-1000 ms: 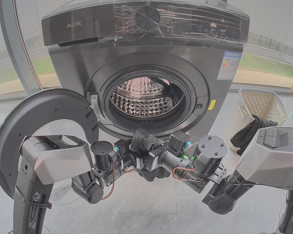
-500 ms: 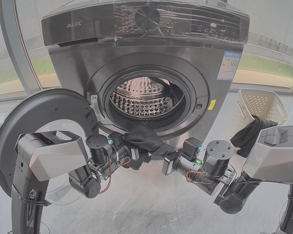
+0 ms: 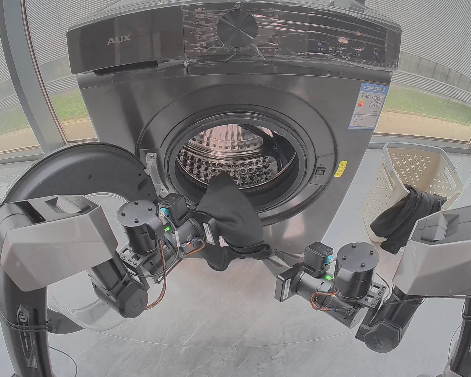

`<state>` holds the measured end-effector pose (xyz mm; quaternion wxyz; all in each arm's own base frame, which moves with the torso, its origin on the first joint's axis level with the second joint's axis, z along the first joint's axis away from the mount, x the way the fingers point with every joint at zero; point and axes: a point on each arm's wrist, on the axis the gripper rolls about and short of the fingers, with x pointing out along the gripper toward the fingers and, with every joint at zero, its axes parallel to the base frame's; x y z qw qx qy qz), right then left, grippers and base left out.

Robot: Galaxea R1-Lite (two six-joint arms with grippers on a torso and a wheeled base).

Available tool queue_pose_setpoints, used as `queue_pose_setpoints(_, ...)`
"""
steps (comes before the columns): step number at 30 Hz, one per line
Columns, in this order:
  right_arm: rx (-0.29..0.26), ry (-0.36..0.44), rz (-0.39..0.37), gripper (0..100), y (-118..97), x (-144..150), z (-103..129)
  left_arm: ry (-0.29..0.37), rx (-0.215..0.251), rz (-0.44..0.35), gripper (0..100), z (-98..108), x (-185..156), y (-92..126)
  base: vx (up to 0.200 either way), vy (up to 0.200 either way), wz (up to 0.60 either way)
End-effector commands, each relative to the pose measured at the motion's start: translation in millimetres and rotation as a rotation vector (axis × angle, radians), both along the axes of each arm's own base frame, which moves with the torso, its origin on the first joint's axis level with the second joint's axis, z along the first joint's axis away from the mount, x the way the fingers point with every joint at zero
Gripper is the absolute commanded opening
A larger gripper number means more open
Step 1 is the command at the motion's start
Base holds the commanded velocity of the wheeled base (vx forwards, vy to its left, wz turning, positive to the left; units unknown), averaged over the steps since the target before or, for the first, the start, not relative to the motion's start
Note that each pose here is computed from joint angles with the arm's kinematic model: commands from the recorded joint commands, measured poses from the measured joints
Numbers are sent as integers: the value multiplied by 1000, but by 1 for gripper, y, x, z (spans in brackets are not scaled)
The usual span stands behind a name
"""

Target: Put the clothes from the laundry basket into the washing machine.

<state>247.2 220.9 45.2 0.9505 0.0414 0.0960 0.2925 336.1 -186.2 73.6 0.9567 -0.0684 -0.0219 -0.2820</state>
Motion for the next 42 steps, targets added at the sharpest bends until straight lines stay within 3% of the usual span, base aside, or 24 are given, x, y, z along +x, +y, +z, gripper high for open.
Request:
queue_pose_setpoints(1,-11,30,6,100,-1,-6,-5,-49,-27,-13,0,25,-10,2,0,0,0)
queue_pose_setpoints(5,-97,121,-6,100,-24,-25,-21,-68,-37,-21,0,42,-25,8,0,0,0)
queue_pose_setpoints(9,-148,182,-13,100,-42,-42,-25,-60,-22,-38,0,53,-53,22,0,0,0)
queue_pose_setpoints(12,-132,165,-25,100,-48,-44,-15,-53,-20,-52,0,59,-70,31,0,0,0)
queue_pose_setpoints(14,-102,124,-77,100,-57,-42,0,-49,-16,-84,0,67,-96,45,0,0,0)
queue_pose_setpoints(17,-83,94,-160,100,-74,-40,14,-55,-48,-114,0,79,-118,57,0,0,0)
queue_pose_setpoints(20,-57,71,-192,100,-85,-45,26,-55,-63,-125,0,82,-123,59,0,0,0)
queue_pose_setpoints(27,-22,27,-284,100,-114,-51,44,2,-31,-120,0,68,-131,63,0,0,0)
queue_pose_setpoints(32,-35,12,-362,100,-134,-43,46,17,-2,-135,0,63,-137,61,0,0,0)
queue_pose_setpoints(36,-37,17,-351,100,-139,-40,44,31,56,-123,0,52,-134,58,0,0,0)
queue_pose_setpoints(42,-33,11,-344,100,-137,-39,46,76,80,-71,0,39,-128,55,0,0,0)
